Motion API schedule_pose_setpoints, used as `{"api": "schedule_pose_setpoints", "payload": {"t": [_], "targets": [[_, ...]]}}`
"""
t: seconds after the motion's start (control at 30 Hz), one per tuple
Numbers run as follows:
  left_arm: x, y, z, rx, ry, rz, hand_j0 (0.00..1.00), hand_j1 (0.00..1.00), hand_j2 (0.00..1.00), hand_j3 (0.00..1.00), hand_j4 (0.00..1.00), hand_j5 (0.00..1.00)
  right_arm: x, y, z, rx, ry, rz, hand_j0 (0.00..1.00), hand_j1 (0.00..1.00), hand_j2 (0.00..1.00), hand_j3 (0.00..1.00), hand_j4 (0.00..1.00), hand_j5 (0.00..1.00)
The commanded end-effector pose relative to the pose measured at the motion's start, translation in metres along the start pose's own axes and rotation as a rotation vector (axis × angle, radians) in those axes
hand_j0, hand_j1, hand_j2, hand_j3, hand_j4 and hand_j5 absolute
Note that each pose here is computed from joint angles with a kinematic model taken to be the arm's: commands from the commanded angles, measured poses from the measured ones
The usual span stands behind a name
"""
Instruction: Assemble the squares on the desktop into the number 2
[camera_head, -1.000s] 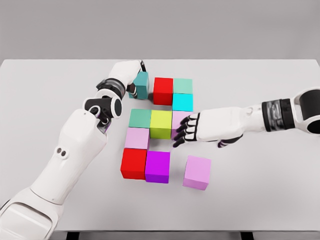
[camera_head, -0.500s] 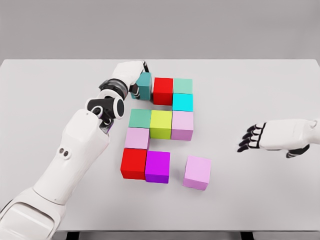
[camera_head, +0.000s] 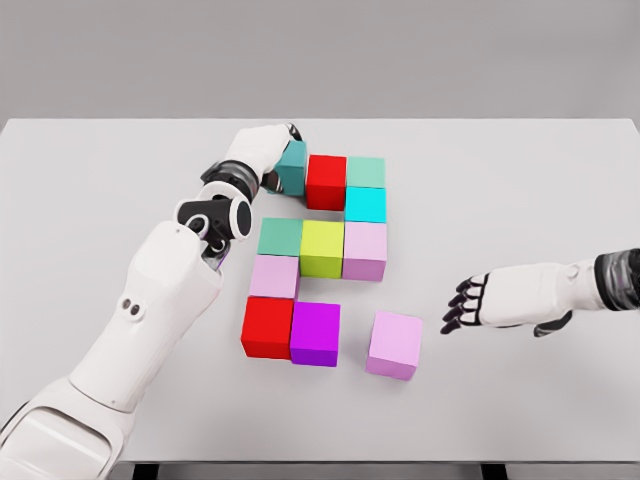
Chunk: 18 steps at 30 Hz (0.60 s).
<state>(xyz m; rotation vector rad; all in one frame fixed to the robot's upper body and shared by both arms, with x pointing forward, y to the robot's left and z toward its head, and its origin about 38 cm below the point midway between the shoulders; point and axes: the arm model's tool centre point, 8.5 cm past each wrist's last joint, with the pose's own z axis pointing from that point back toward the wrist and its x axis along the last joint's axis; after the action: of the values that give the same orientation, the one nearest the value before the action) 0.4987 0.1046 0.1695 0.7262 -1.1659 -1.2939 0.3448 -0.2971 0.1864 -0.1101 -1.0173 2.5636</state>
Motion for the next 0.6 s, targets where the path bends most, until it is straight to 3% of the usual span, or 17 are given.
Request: {"api": "schedule_pose_setpoints", "payload": {"t": [0.0,0.17,0.57], "targets": [[0.001,0.001,0.001,0.005,-0.003,-0.003,0.79,0.79,0.79,0.79,0.79,0.79,0.003,-0.003,-0.008,-0.011,-0.021,0.002,1.0,1.0,1.0,1.0,1.0,1.0],[0.0,-0.006,0.002,-0.004,-0.003,0.001,0.86,0.86,0.86,0.86,0.86,0.86,0.01,-0.008,-0.023,-0.015,-0.061,0.011,1.0,1.0,1.0,1.0,1.0,1.0],[0.0,-0.005,0.008,0.006,0.001,0.014,0.89,0.89,0.89,0.89,0.89,0.89,0.012,-0.015,-0.031,-0.026,-0.082,0.024,1.0,1.0,1.0,1.0,1.0,1.0]]}}
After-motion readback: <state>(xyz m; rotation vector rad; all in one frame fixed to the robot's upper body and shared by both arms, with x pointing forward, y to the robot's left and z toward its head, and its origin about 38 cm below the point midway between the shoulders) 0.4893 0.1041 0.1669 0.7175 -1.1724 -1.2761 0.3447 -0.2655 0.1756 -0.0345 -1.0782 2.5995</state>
